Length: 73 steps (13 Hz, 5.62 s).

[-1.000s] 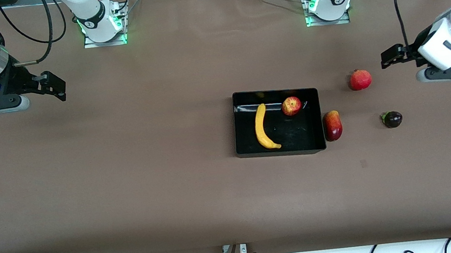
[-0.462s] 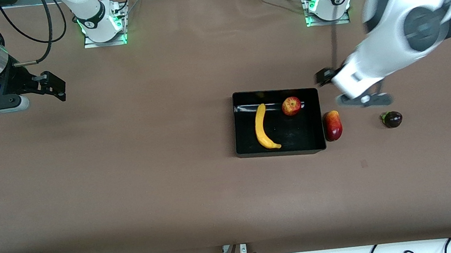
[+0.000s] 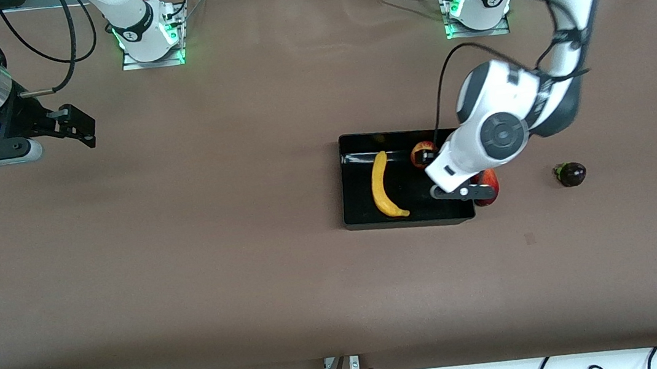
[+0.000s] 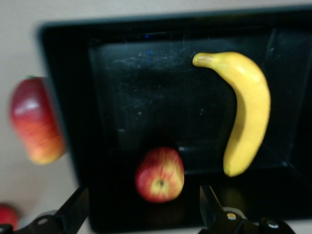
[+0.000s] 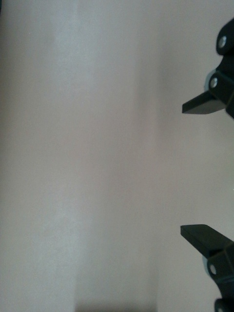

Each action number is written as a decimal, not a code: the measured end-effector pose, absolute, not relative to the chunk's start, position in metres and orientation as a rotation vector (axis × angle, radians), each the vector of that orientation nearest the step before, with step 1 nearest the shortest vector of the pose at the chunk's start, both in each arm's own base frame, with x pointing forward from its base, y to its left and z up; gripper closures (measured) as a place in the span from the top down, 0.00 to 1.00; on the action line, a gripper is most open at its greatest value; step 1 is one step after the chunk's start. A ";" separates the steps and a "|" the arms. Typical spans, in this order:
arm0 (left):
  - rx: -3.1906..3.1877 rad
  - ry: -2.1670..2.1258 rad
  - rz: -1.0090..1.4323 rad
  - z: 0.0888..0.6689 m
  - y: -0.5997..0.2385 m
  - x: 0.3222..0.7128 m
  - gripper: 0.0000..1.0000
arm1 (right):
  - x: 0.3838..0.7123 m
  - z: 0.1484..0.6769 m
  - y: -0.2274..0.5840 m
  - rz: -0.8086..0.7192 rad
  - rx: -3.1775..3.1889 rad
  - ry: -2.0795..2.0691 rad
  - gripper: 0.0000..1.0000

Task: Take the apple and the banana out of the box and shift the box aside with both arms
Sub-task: 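Lower the left gripper and grasp the small red-yellow apple, then lift the apple out and set it beside the red apple, then move the left gripper over the yellow banana in the tray, then lower the left gripper and grasp the yellow banana, then lift the banana out and lower it beside the mango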

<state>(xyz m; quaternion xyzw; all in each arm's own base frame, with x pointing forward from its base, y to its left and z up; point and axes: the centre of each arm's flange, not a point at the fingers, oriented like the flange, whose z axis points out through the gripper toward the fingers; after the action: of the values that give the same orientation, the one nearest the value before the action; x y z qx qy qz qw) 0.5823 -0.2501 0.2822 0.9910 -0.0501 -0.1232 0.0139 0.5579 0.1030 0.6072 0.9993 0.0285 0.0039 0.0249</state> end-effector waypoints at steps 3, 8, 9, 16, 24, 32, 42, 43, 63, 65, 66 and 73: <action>3.085 -0.172 -0.299 0.225 -0.251 0.547 1.00 | 0.558 0.607 0.103 0.012 3.090 0.088 1.00; 3.082 -0.192 -0.290 0.201 -0.252 0.523 0.72 | 0.558 0.607 0.103 0.012 3.094 0.088 1.00; 3.082 -0.193 -0.287 0.202 -0.252 0.523 0.72 | 0.558 0.607 0.104 0.011 3.100 0.089 1.00; 3.064 -0.187 -0.438 0.336 -0.196 0.586 0.72 | 0.558 0.609 0.106 0.028 3.109 0.092 1.00; 2.944 -0.571 -0.577 0.254 -0.043 0.558 0.72 | 0.559 0.609 0.103 0.029 3.109 0.082 1.00; 2.995 -0.567 -0.415 0.212 -0.059 0.521 0.99 | 0.559 0.609 0.103 0.030 3.109 0.083 1.00; 3.036 -0.244 -0.214 0.300 -0.341 0.589 1.00 | 0.559 0.610 0.105 0.034 3.110 0.089 1.00; 3.027 -0.226 -0.216 0.271 -0.352 0.588 1.00 | 0.559 0.610 0.106 0.034 3.110 0.089 1.00; 3.063 -0.240 -0.309 0.377 -0.185 0.659 0.34 | 0.559 0.610 0.106 0.035 3.110 0.090 1.00; 3.073 -0.370 -0.370 0.338 -0.097 0.678 0.34 | 0.559 0.610 0.107 0.035 3.110 0.094 1.00; 3.067 -0.401 -0.396 0.311 -0.068 0.681 0.34 | 0.558 0.610 0.109 0.036 3.110 0.099 1.00; 3.035 -0.603 -0.217 0.180 -0.008 0.668 0.39 | 0.574 0.599 0.125 0.119 3.118 0.137 1.00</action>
<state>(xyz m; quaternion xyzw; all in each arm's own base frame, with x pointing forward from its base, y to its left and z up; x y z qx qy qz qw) 0.6678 -0.0084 0.1803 0.9783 -0.1942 -0.0698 0.0197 0.5736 0.1250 0.5988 0.9983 0.0439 0.0380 0.0093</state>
